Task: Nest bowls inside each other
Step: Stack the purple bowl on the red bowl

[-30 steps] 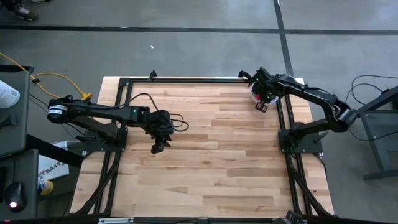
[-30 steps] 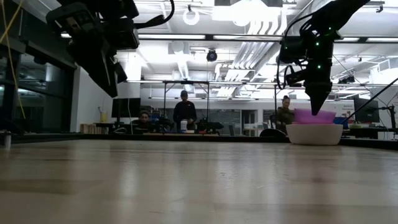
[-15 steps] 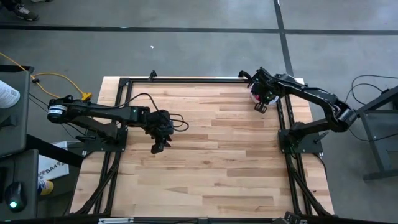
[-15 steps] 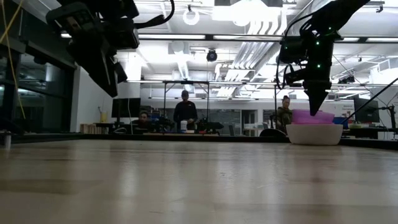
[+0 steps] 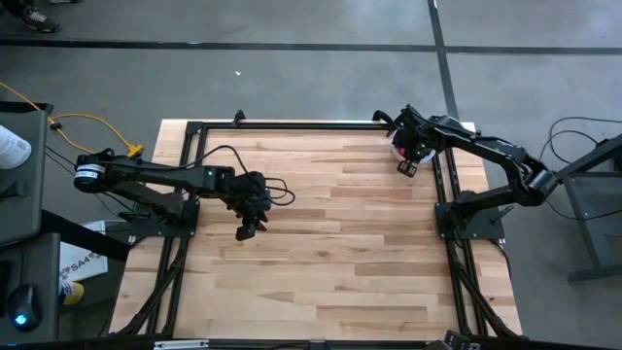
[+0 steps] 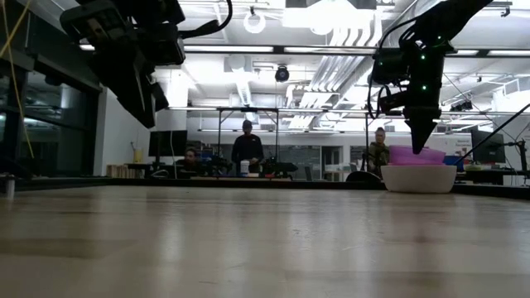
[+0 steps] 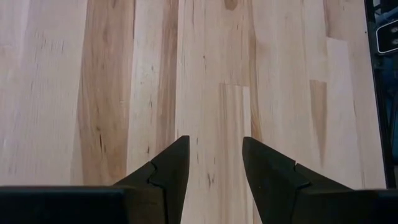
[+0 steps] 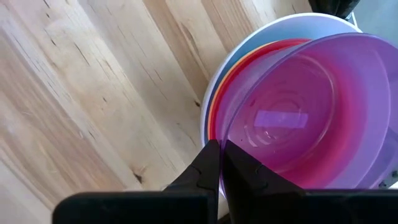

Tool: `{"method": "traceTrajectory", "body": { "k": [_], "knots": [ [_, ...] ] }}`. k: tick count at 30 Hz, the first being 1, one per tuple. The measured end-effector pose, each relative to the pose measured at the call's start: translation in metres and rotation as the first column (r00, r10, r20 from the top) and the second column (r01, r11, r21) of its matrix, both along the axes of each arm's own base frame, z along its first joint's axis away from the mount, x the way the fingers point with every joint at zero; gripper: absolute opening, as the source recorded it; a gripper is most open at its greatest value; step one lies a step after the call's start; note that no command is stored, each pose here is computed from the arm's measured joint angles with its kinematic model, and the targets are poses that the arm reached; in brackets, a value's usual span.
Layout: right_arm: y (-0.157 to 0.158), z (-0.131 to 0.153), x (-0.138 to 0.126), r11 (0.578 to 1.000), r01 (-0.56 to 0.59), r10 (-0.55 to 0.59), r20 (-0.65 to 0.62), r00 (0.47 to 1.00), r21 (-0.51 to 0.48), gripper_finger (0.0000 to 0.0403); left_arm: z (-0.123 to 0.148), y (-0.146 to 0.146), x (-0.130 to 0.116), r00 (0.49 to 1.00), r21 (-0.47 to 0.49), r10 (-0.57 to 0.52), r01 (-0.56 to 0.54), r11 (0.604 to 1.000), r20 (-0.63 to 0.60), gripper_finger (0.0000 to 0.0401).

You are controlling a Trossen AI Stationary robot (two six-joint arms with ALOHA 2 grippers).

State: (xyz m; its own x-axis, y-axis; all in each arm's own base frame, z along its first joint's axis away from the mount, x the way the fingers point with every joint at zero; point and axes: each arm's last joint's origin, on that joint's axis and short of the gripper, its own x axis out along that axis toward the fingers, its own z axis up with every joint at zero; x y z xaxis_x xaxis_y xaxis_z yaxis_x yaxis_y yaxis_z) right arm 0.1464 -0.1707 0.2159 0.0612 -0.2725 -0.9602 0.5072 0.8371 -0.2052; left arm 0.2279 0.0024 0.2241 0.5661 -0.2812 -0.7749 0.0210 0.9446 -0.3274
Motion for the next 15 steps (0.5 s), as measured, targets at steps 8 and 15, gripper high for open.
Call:
{"method": "traceTrajectory", "body": {
  "k": [8,15],
  "knots": [
    [0.0000,0.0000,0.0000,1.000,0.010,-0.010,0.004,1.000,0.001,0.0005,0.0002,-0.0006,-0.0001,1.000,-0.018,-0.011,0.011,1.000,0.000,0.0150],
    [0.0002,-0.0001,0.0000,1.000,0.029,-0.029,0.013,0.999,0.007,0.0041,0.0005,-0.0013,-0.0001,1.000,-0.039,-0.023,0.023,0.999,0.001,0.0150]
  ]
}}
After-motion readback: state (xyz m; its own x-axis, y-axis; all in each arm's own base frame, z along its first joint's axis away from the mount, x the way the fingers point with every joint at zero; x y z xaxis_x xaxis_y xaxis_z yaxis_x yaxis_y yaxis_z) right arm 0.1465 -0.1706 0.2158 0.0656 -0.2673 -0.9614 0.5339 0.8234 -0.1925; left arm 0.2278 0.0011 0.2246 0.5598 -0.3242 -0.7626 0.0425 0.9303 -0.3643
